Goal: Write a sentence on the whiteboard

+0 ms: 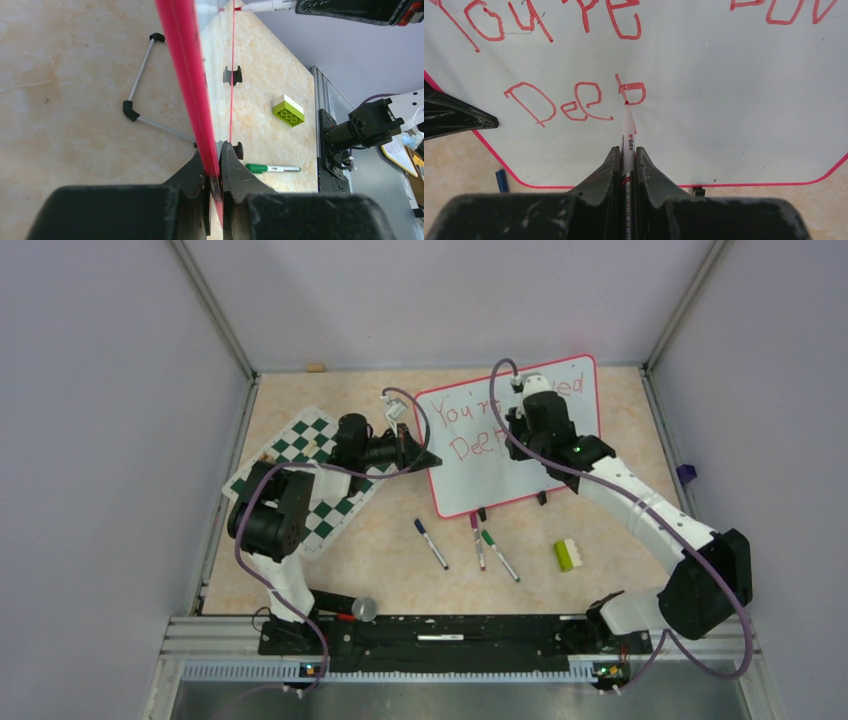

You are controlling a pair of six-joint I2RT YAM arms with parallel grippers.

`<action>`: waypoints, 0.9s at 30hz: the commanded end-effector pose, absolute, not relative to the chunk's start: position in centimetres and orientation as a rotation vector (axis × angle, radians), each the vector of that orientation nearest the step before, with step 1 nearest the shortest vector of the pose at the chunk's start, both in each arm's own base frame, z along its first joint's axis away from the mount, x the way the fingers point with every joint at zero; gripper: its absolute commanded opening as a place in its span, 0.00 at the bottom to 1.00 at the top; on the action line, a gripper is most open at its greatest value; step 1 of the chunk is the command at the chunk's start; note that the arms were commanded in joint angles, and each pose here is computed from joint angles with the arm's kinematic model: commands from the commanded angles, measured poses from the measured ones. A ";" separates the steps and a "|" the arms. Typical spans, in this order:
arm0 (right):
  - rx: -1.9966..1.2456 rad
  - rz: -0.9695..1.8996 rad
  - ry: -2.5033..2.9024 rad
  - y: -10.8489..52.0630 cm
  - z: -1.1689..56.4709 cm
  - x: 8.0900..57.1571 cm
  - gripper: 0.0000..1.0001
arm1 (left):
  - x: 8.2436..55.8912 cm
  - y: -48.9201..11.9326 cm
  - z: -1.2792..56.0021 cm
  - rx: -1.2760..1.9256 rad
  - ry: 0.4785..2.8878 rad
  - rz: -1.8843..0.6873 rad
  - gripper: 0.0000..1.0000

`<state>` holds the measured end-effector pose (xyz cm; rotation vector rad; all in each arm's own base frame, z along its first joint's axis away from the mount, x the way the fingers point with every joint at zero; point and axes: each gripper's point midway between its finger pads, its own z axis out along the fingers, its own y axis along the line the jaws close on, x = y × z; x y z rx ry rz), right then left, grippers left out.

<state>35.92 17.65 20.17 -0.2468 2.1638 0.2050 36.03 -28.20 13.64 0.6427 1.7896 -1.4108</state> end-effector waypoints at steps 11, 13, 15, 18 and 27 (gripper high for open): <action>-0.110 0.204 1.997 15.5 26.3 38.3 0.00 | 35.8 -28.0 10.2 0.757 1.783 -1.270 0.00; -0.106 0.206 1.993 15.7 26.3 38.7 0.00 | 35.8 -28.0 10.2 0.758 1.782 -1.270 0.00; -0.107 0.206 1.991 15.9 26.3 39.1 0.00 | 35.8 -28.1 10.3 0.759 1.781 -1.270 0.00; -0.103 0.191 1.986 15.8 26.4 39.6 0.00 | 35.8 -28.1 10.3 0.759 1.780 -1.269 0.00; -0.096 0.178 1.982 15.8 26.6 40.9 0.00 | 35.8 -28.1 10.3 0.759 1.781 -1.270 0.00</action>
